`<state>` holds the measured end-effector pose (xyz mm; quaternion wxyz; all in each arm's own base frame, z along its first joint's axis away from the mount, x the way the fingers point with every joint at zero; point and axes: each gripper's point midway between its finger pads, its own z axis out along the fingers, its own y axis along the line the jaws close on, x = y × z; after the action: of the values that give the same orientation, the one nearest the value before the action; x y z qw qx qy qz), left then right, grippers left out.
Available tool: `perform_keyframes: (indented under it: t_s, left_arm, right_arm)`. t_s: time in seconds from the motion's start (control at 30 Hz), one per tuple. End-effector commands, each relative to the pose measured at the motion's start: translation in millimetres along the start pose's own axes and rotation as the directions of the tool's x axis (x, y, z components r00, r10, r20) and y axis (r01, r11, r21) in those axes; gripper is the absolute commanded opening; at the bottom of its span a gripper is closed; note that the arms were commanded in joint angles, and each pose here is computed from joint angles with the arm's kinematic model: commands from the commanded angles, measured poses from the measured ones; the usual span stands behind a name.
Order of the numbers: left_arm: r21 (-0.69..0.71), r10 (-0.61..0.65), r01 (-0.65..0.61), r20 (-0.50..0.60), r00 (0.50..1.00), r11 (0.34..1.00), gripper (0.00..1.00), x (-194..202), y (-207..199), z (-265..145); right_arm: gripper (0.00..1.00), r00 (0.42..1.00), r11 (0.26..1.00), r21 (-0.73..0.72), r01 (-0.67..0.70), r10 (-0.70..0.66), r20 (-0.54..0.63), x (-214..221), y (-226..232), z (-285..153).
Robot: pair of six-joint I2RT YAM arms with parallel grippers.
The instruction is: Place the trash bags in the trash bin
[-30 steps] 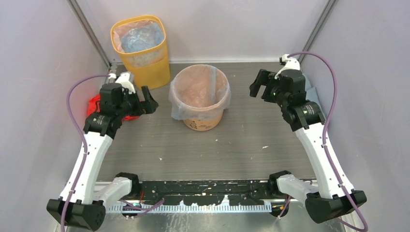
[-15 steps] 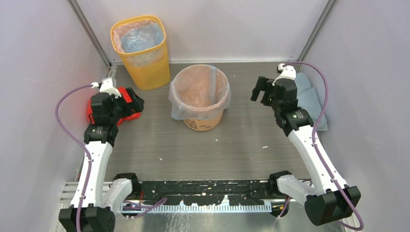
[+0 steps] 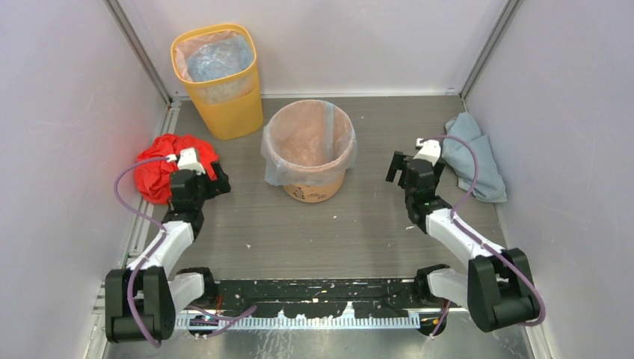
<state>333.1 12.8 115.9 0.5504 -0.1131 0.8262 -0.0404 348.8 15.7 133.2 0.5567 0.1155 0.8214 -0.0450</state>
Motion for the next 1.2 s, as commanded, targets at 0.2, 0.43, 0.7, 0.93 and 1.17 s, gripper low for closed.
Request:
perform_keyframes:
  t_s: [0.2, 0.43, 0.7, 0.93, 1.17]
  left_arm:
    - [-0.030, 0.117, -0.113, 0.214, 0.970, 0.993, 1.00, -26.6, 11.0, 37.1]
    - [0.021, 0.106, -0.109, 0.135, 0.985, 0.994, 1.00, -2.0, 9.2, 67.4]
    - [0.031, 0.111, -0.115, 0.111, 0.988, 0.993, 1.00, 1.0, 7.9, 71.1]
    - [0.192, 0.172, -0.205, 0.172, 0.970, 0.960, 1.00, 10.0, -18.4, 65.5]
    - [0.151, 0.155, -0.189, 0.213, 0.965, 0.970, 1.00, 14.7, -11.6, 64.1]
  right_arm:
    - [1.00, 0.972, 0.989, 0.136, -0.050, 0.016, 0.236, -17.4, -26.8, 22.9]
    - [1.00, 0.974, 0.983, 0.178, -0.046, 0.005, 0.226, 5.2, -42.2, 28.3]
    - [1.00, 0.971, 0.975, 0.209, -0.070, 0.018, 0.238, 11.9, -51.4, 32.1]
    - [1.00, 0.982, 0.976, 0.213, -0.042, 0.001, 0.189, 15.4, -49.0, 36.3]
    - [1.00, 0.945, 0.982, 0.176, -0.068, 0.007, 0.326, 24.0, -52.6, 31.7]
